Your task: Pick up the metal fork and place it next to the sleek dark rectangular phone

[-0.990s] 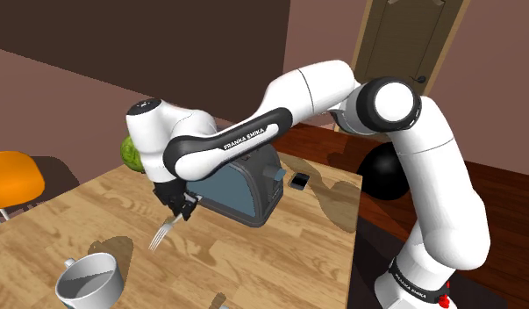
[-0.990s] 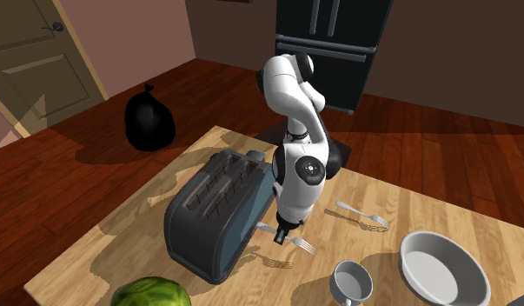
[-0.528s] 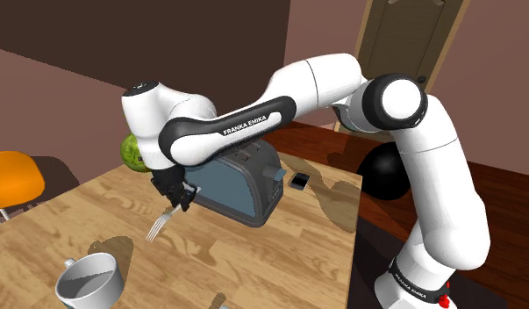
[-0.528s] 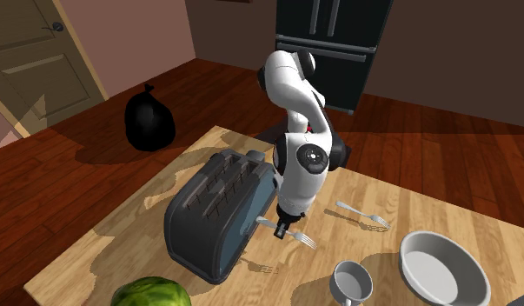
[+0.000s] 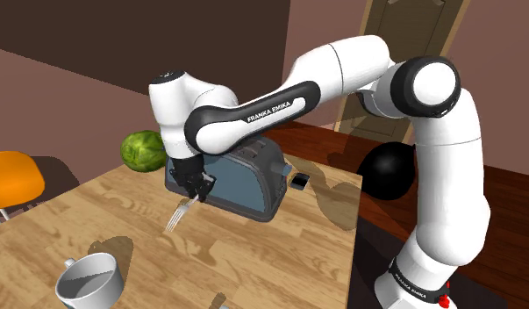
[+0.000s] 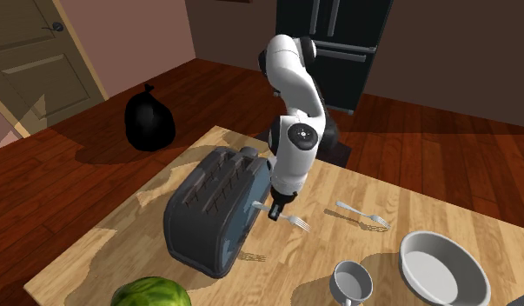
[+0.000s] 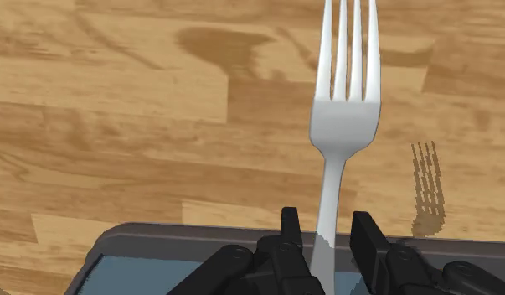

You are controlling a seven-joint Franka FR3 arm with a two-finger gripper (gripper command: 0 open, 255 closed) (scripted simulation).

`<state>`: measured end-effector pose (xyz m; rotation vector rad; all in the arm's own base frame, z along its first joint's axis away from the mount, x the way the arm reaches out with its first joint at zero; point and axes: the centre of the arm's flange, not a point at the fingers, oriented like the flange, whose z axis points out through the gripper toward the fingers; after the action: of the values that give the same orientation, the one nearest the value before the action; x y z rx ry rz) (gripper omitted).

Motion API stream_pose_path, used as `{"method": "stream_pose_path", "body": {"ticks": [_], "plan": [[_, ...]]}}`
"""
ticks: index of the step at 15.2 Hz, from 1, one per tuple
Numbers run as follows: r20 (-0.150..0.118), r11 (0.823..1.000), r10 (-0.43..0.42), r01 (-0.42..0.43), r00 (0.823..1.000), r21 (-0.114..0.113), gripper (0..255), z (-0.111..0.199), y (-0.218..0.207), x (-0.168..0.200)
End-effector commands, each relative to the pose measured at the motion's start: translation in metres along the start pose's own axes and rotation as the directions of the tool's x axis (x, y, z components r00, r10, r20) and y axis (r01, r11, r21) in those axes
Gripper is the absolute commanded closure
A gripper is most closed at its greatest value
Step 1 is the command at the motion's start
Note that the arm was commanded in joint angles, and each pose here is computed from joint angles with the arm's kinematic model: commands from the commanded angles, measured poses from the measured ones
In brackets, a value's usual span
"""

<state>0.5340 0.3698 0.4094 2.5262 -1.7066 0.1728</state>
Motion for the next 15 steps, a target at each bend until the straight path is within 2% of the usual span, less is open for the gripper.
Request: {"method": "stream_pose_path", "body": {"ticks": [1, 15], "plan": [[-0.003, 1.0, 0.003, -0.003, 1.0, -0.002, 255, 0.005, 0.02, 0.02], [-0.003, 1.0, 0.003, -0.003, 1.0, -0.002, 255, 0.024, 0.152, 0.149]]}}
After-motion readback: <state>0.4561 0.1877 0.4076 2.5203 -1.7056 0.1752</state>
